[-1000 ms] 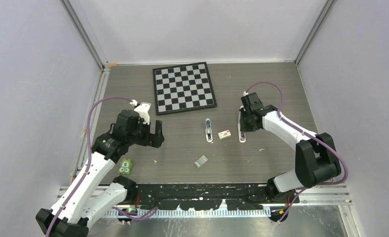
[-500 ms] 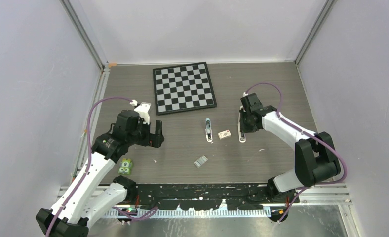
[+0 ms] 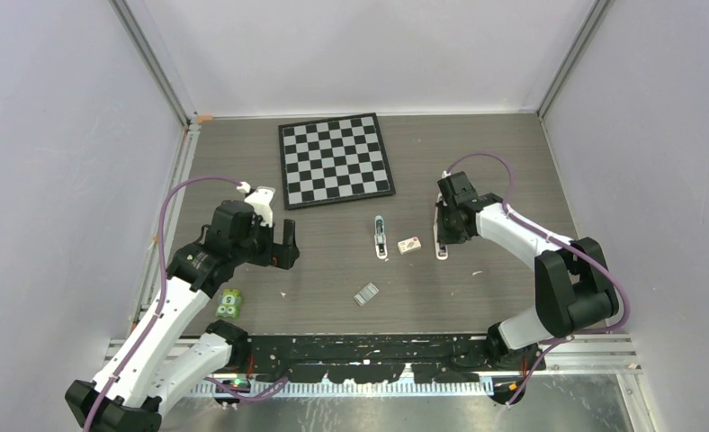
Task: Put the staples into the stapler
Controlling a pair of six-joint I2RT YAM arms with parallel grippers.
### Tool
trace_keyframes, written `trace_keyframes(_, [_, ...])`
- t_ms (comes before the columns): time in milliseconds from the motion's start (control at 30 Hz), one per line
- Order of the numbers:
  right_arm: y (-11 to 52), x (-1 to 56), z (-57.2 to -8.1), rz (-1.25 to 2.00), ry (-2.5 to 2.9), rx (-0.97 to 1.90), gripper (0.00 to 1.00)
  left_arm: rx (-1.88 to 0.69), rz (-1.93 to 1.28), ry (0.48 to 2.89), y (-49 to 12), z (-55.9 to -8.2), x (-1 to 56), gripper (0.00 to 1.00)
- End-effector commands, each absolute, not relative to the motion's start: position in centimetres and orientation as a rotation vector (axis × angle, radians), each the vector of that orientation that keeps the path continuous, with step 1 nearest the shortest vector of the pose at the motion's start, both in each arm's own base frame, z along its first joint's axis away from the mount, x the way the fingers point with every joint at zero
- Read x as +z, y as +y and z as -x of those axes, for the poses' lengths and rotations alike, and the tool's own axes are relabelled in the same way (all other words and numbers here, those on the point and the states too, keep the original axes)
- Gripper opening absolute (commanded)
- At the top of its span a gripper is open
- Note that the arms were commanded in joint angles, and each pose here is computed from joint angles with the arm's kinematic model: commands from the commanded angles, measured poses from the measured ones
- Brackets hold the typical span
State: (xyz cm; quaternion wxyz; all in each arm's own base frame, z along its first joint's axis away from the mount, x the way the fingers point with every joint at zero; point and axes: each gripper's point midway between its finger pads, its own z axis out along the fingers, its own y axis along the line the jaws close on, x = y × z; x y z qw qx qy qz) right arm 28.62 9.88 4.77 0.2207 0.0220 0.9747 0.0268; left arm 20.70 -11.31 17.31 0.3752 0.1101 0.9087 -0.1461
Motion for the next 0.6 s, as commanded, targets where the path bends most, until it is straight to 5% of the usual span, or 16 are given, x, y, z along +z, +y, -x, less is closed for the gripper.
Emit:
trace_keyframes(0, [10.02,4.61,-28.96,-0.068,2.685,0.09,0.24,-0.382,-0.289,2.294,-11.51,-21.16,17.85,1.0])
trace_keyframes(567, [9.85,4.44,-28.83,-0.074,2.696,0.079,0.24,-0.381,-0.289,2.292,-11.51,-21.21,17.9,1.0])
